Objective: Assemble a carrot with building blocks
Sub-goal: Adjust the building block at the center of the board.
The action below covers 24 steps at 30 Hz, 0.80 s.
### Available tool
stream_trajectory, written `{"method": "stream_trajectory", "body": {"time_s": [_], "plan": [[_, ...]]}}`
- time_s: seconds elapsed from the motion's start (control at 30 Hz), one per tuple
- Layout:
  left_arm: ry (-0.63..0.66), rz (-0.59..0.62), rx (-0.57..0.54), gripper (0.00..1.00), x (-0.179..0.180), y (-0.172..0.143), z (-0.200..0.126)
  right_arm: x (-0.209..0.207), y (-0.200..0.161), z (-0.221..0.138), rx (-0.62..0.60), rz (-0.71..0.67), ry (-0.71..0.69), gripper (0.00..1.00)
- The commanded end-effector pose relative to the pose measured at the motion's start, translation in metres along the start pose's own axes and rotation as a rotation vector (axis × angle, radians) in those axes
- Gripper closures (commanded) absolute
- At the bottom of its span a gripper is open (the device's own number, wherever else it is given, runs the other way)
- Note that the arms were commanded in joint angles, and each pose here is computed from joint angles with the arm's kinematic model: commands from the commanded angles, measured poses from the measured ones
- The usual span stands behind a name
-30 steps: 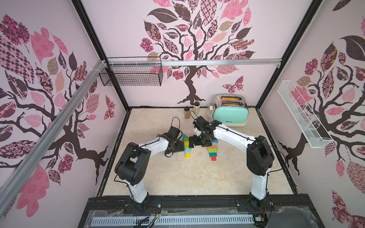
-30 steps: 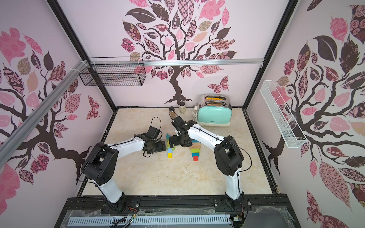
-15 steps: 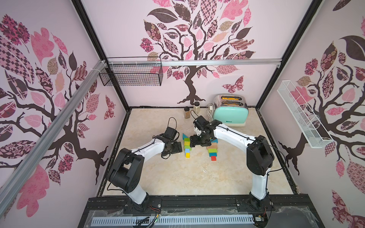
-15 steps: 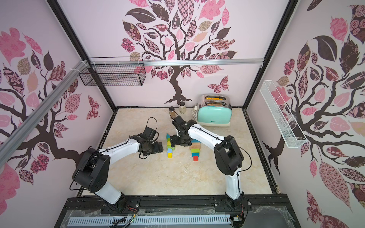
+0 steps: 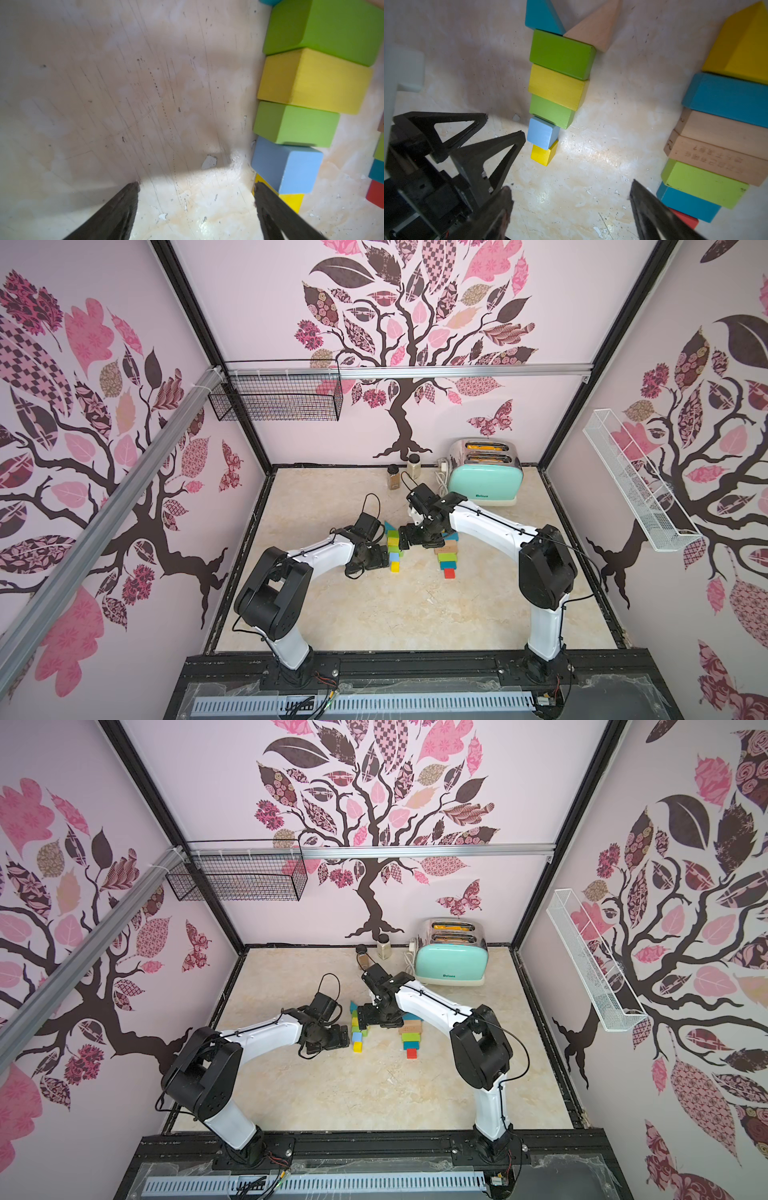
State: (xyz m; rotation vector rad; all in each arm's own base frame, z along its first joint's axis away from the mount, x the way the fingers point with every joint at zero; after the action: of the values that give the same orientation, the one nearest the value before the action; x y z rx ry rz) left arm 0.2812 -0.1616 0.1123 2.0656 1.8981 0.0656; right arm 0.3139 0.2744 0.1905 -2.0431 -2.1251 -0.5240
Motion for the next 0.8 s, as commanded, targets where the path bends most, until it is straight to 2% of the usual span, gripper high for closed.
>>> {"method": "stream_trajectory", "body": {"time_s": [0.0, 0.2, 0.77], "plan": [[0.027, -0.002, -0.002, 0.08, 0.001, 0.004, 0.003, -0.002, 0.000, -0.001, -0.006, 0.003, 0.005, 0.07], [0.025, 0.004, -0.013, 0.08, 0.000, 0.009, 0.006, -0.001, 0.001, -0.001, -0.005, -0.001, 0.009, 0.01], [0.014, 0.035, -0.002, 0.08, -0.009, 0.012, 0.016, -0.001, 0.001, 0.000, 0.000, -0.006, 0.014, 0.01]]}}
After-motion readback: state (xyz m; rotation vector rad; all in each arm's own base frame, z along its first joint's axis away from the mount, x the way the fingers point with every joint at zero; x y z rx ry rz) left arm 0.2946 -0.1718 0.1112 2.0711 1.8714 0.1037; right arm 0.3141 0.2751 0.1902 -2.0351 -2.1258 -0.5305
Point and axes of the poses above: each gripper's point midway between its finger pads, its own z axis out along the fingers, its own x axis along the line the jaws close on, y = z × x, the point moved 9 cm from there along -z, back along the fingers, and after that the axes turned 10 degrees about z, right-handed, at the moved point
